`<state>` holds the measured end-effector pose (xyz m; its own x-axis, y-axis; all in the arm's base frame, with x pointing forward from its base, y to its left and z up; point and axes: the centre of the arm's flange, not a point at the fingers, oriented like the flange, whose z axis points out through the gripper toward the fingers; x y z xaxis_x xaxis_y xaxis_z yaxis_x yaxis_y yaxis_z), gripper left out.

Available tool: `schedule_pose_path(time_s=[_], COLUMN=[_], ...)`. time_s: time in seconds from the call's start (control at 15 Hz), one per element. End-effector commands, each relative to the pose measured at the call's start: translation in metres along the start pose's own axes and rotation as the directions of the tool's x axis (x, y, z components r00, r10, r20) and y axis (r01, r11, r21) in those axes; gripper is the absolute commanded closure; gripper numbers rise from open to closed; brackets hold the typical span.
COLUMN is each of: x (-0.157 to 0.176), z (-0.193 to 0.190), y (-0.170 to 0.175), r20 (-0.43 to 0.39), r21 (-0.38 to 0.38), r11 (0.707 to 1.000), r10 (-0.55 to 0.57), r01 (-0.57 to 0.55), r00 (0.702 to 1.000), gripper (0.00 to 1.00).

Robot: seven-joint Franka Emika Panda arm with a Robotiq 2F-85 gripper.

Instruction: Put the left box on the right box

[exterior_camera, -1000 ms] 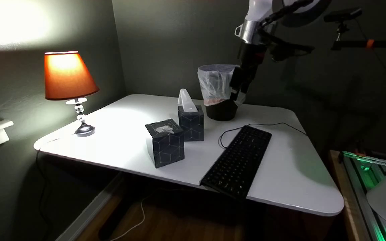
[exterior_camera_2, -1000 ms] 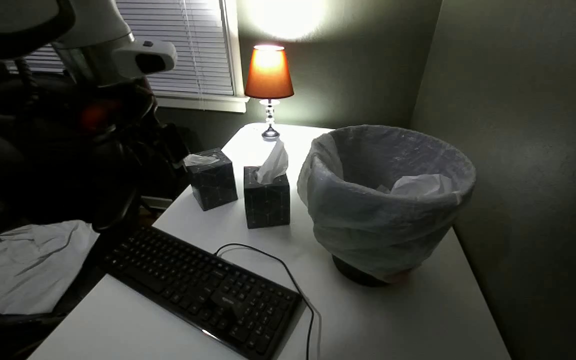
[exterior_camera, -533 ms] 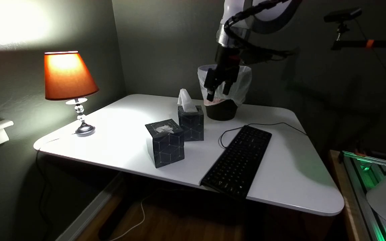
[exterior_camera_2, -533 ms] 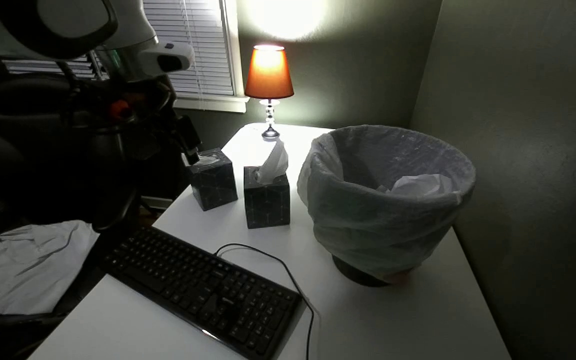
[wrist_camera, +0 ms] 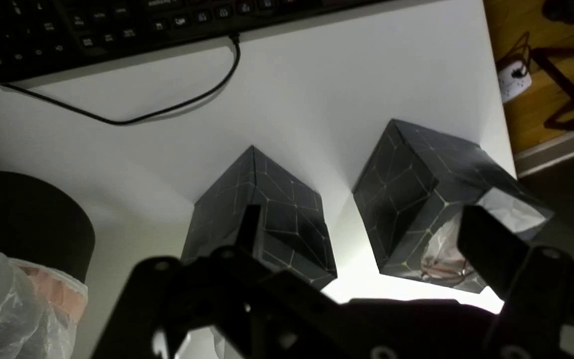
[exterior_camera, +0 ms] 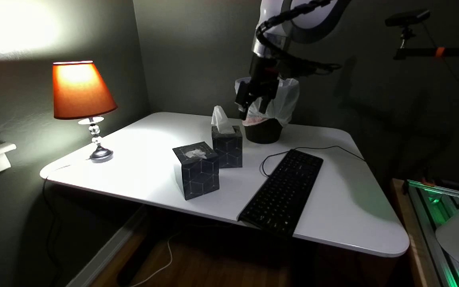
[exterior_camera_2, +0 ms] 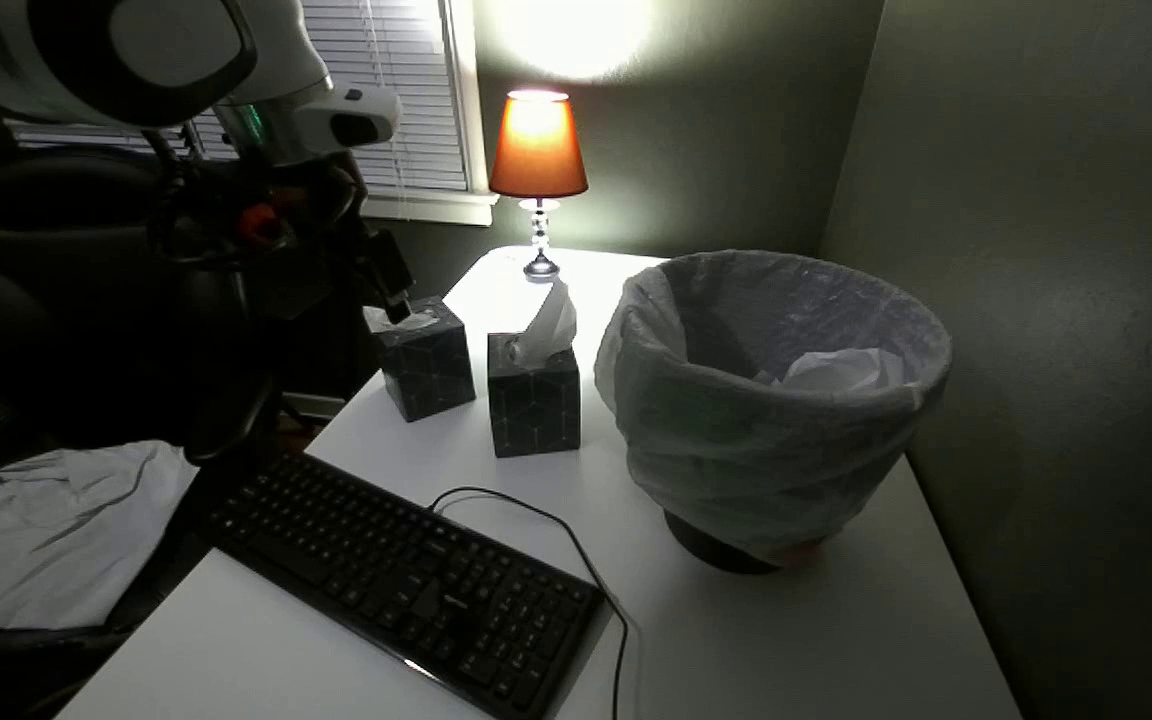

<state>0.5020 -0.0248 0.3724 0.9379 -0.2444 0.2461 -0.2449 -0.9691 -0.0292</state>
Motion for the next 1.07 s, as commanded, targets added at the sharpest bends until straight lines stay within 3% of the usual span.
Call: schedule_pose_path(time_s=[0.0,0.27,0.53,1.0], x=[0.010,0.028,0.038,0.061], z=[0.010,0.024,0.047,0.089], y=[0.005,0.001,-0.015,-0.032], r20=[-0.090,-0.123,-0.056,-0.007], r21=[0.102,0.151,0.161,0.090], r11=[0.985,0.972,0.964,0.980], r10=[0.146,0.197,0.223,0.181], r01=[-0.136,-0.178,-0.212,-0.180], r00=[0.985,0.973,0.973,0.983], gripper=[0.00,0.00,0.00,0.00])
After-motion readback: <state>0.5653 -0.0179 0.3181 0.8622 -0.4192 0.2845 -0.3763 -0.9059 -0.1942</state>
